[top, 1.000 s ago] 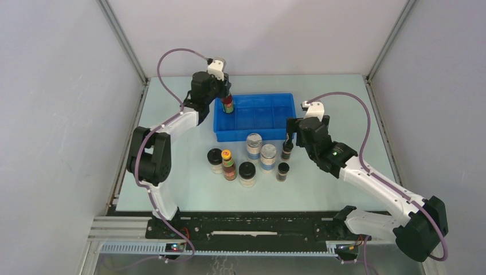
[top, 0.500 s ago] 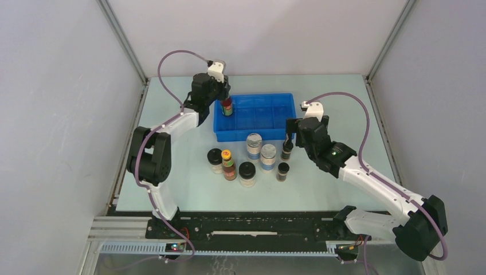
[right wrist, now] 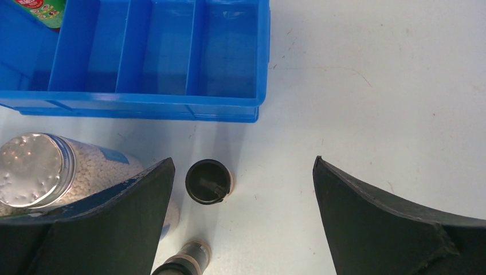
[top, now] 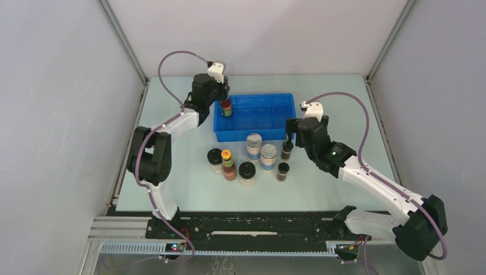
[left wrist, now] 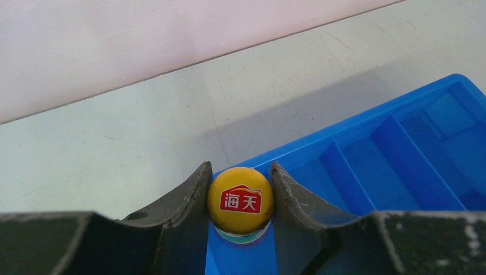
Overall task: Organize the condiment bottles
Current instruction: Place the bottle in the storage box.
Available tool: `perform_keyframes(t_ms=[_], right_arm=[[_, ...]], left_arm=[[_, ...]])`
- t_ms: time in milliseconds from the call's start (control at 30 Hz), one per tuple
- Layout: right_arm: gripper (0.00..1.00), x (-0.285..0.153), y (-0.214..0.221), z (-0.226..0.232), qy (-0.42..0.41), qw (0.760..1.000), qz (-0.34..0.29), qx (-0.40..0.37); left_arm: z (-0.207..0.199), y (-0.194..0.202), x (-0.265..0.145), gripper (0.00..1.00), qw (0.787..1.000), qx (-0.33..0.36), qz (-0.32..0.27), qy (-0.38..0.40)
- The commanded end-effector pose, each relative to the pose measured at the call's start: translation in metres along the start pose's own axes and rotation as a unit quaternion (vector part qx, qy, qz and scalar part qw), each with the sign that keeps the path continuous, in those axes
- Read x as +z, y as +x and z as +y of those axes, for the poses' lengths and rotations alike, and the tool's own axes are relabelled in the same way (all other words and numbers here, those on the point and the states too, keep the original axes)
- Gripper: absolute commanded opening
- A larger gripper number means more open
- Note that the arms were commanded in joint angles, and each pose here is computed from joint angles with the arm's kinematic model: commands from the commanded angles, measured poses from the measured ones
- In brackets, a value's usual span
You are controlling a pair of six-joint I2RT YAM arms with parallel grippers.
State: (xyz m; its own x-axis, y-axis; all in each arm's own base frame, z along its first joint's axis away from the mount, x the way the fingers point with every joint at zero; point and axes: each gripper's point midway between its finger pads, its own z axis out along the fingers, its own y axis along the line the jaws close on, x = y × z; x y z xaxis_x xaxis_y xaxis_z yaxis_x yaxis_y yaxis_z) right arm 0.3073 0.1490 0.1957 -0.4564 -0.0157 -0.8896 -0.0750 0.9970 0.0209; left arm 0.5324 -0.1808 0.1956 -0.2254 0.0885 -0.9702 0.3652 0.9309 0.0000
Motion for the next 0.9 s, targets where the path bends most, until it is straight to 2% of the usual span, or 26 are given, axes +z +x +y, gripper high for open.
perform_keyframes(t_ms=[0, 333, 667, 867], right_arm=[[1.0, -0.0014, -0.009, 0.0023, 0.001, 1.0, -0.013, 0.01], [0.99, -0.0001, -0.0069, 0.0022, 0.002, 1.0, -0.009, 0.01], [1.0, -0.0006, -0.007, 0.0018, 0.003, 1.0, -0.009, 0.011], [1.0, -0.0016, -0.0073, 0.002, 0.002, 1.0, -0.01, 0.011]], left_arm=[[0.0053, -0.0407, -0.0008, 0.01, 0.997, -0.001, -0.071, -0.01], [0.0043, -0.0333, 0.0027, 0.28, 0.998, -0.001, -0.064, -0.008], [0.0022, -0.0332, 0.003, 0.7, 0.998, -0.001, -0.062, -0.007], [-0.0016, -0.0332, 0.0036, 0.77, 0.998, -0.013, -0.06, -0.004]])
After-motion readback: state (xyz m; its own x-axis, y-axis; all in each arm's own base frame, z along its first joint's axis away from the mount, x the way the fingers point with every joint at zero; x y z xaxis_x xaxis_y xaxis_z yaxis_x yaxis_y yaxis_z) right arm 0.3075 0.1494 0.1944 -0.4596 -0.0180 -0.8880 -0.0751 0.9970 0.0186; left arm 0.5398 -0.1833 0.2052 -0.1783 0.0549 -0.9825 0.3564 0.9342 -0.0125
